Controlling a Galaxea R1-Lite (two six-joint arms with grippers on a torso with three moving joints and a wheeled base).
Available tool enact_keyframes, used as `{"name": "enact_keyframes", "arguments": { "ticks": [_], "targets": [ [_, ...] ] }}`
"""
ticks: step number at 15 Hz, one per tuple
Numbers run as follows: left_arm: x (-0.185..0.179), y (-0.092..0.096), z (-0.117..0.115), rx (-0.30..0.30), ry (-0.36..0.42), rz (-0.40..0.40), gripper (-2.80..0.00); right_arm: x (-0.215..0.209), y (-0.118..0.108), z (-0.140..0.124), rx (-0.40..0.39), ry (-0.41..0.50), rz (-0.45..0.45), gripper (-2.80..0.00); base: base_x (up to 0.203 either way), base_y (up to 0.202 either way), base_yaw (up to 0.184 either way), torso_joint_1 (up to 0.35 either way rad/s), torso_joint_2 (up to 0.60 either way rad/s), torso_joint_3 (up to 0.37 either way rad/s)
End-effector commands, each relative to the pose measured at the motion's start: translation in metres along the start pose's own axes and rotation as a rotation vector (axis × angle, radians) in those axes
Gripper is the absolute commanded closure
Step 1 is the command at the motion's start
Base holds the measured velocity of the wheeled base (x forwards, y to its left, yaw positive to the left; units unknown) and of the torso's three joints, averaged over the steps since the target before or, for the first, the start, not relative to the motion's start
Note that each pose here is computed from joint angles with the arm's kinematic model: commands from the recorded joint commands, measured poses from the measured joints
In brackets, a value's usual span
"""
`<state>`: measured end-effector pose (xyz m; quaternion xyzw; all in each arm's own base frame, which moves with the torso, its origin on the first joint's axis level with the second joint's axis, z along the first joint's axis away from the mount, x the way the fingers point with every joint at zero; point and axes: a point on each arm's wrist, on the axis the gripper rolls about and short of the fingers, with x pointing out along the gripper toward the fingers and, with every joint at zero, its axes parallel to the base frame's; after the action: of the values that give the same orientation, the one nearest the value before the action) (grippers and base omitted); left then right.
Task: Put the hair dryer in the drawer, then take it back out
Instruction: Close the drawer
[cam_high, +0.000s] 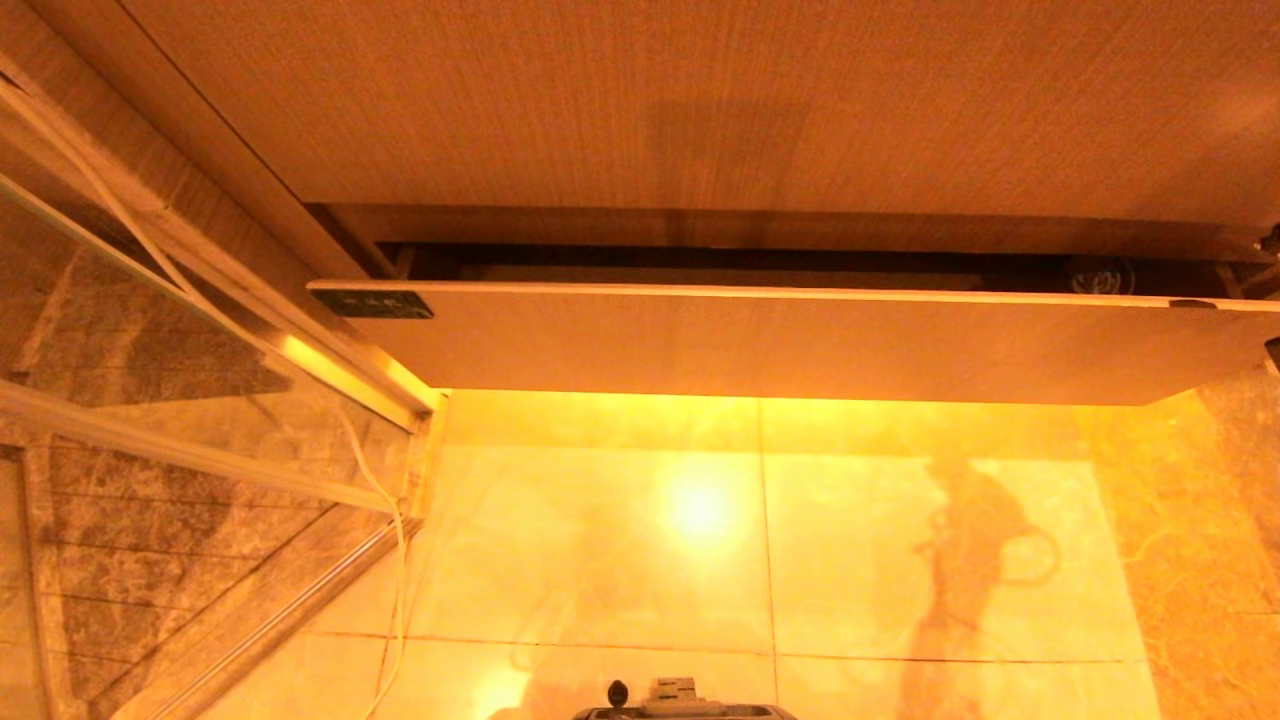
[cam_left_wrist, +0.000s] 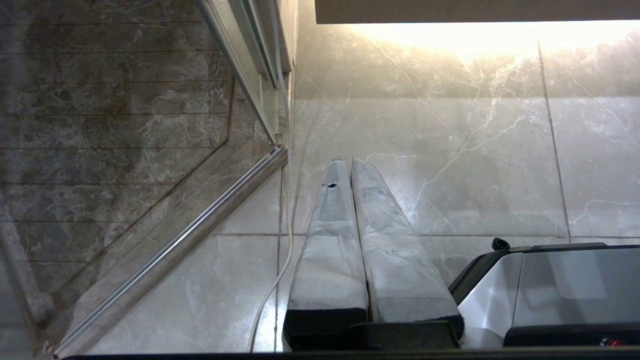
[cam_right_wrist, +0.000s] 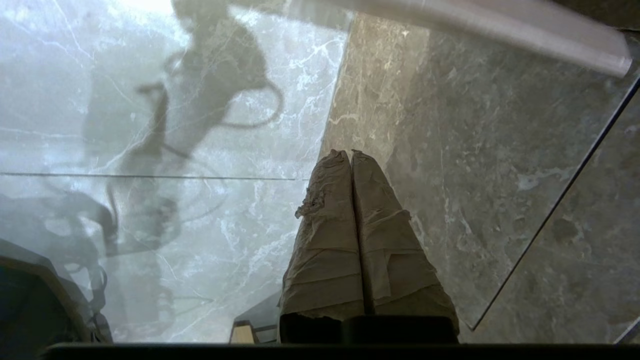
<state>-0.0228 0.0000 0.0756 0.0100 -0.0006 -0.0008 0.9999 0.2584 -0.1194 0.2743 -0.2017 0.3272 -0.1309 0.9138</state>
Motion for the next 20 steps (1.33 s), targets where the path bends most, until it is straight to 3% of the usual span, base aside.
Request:
{"name": "enact_keyframes", "arguments": {
  "ticks": [1,7,14,20],
  "targets": [
    [0.0,0.0,0.0,0.0,0.001,0.0,0.0,-0.009,0.0,0.0,-0.005,-0.016,-0.01,0.0,0.0,0.0,0.0,0.0,0.0,0.0],
    [0.0,0.0,0.0,0.0,0.001,0.0,0.0,0.005,0.004,0.004,-0.038,-0.11,0.069,0.0,0.0,0.0,0.0,0.0,0.0,0.0],
    [0.0,0.0,0.0,0.0,0.001,0.0,0.0,0.045,0.006,0.005,-0.103,-0.208,0.052,0.0,0.0,0.0,0.0,0.0,0.0,0.0],
    [0.0,0.0,0.0,0.0,0.001,0.0,0.0,0.047,0.004,0.011,-0.113,-0.301,0.038,0.0,0.0,0.0,0.0,0.0,0.0,0.0]
  ]
}}
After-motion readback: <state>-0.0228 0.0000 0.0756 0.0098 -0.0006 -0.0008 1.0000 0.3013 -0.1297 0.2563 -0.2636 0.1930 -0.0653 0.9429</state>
